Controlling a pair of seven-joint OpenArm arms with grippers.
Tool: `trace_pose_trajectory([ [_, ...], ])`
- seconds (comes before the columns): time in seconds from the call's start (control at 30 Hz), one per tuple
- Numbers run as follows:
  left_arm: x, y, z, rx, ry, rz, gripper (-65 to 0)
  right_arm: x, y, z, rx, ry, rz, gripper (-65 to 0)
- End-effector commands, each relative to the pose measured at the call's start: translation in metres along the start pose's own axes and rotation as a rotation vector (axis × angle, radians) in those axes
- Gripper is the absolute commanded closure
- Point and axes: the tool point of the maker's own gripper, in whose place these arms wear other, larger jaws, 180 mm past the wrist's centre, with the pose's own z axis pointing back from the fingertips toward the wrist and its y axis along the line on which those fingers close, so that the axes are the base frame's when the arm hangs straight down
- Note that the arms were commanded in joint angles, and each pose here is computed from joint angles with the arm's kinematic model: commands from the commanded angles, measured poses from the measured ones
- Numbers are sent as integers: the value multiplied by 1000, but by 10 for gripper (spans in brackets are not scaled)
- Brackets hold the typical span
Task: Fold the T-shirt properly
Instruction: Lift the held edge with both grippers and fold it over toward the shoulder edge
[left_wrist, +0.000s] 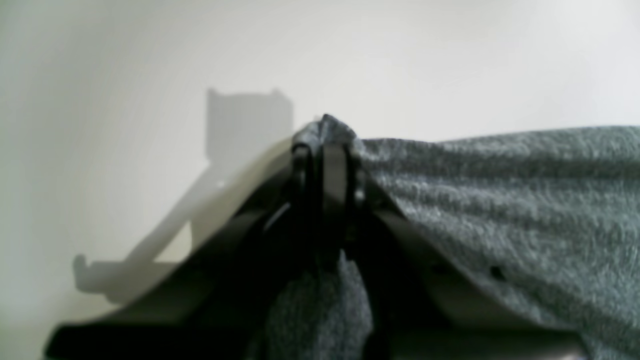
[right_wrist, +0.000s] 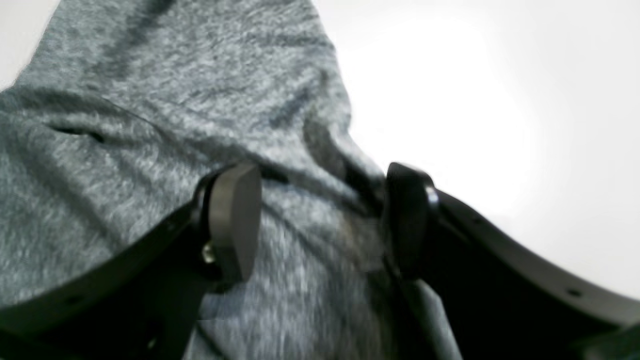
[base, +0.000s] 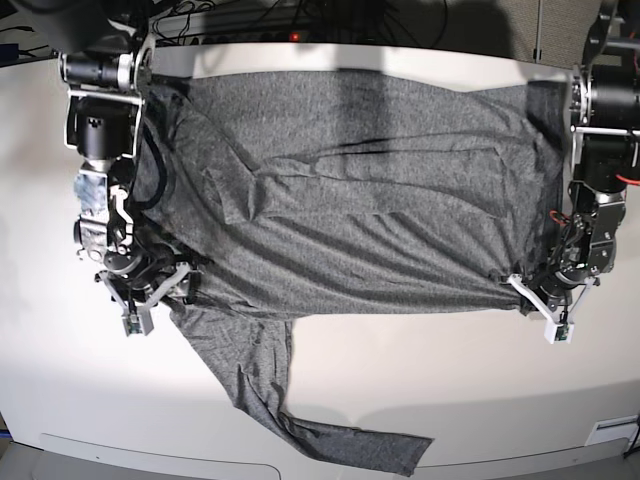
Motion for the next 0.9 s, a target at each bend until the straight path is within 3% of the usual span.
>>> trace_pose_trajectory([
  [0.0, 24, 8, 1, 16, -48, -1, -17, 33, -10, -1, -23, -73, 1, -390],
  [0.2, 23, 8, 1, 16, -45, -2, -17, 58, -21, -5, -57, -82, -23, -389],
  [0.37, 23, 8, 1, 16, -46, -1, -17, 30, -31, -13, -104, -36, -44, -278],
  [0.67, 23, 8, 1, 16, -45, -2, -17, 16, -29, -18, -98, -27, -63, -277],
  [0.73, 24, 8, 1, 16, -46, -2, -17, 15, -31, -18, -100, -23, -64, -228],
  [0.87, 27, 8, 2, 16, -62, -2, 0, 18, -34, -15, -91, -23, -92, -23],
])
